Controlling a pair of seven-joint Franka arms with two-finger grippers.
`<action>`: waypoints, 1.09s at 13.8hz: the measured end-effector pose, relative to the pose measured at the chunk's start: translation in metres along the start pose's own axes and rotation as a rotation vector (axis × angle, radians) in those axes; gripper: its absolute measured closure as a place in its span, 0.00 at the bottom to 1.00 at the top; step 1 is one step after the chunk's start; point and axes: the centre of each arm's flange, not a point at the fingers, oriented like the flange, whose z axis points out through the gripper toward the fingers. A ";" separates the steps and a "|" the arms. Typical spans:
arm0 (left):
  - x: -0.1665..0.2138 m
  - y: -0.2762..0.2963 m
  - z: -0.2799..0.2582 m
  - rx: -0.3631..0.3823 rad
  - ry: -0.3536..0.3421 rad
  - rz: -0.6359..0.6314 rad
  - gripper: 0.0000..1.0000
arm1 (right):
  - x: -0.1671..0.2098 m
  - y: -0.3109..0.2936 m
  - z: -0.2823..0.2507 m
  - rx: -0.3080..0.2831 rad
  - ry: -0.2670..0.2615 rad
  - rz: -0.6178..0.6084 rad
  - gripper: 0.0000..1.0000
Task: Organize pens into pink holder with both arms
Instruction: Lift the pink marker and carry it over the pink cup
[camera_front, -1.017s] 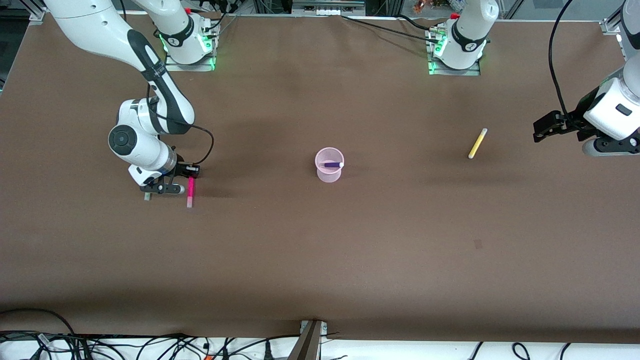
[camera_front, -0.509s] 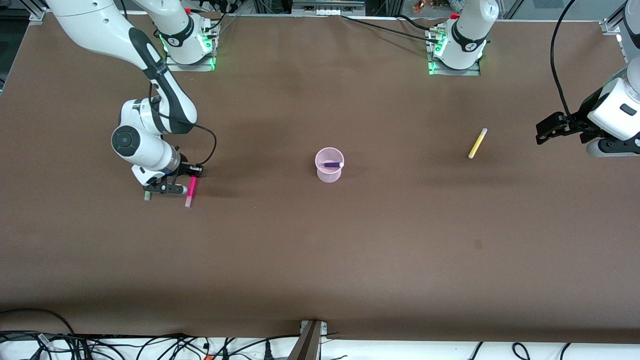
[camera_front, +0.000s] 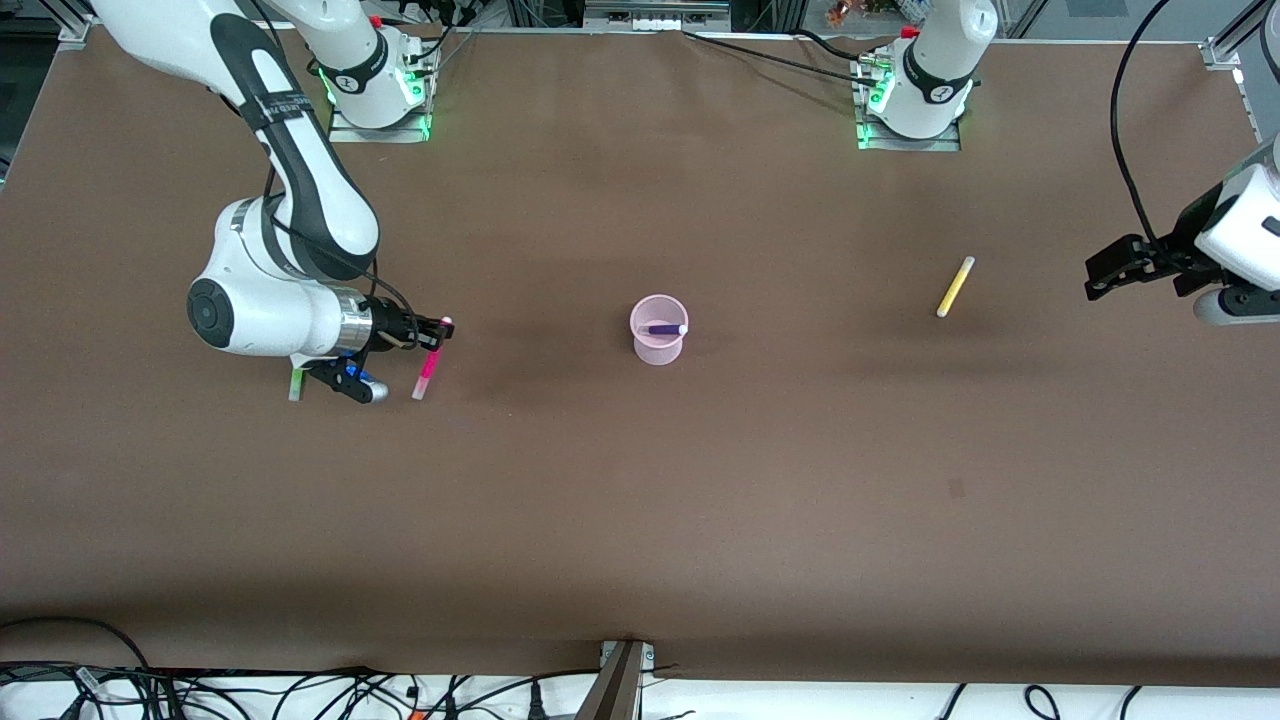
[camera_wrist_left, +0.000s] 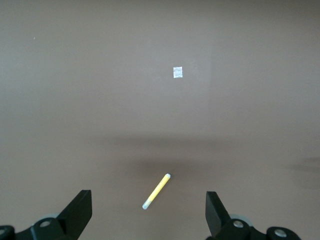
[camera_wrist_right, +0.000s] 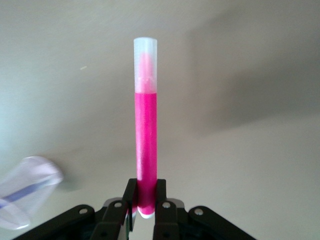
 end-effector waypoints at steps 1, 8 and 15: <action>0.004 -0.008 0.009 0.001 -0.015 0.000 0.00 | -0.012 -0.017 0.002 0.041 -0.032 0.050 0.83; 0.027 -0.028 0.015 0.003 -0.004 0.049 0.00 | -0.105 -0.121 0.036 0.347 -0.246 0.371 0.83; 0.034 0.002 0.011 0.001 0.011 0.108 0.00 | -0.206 -0.181 0.102 0.537 -0.366 0.691 0.83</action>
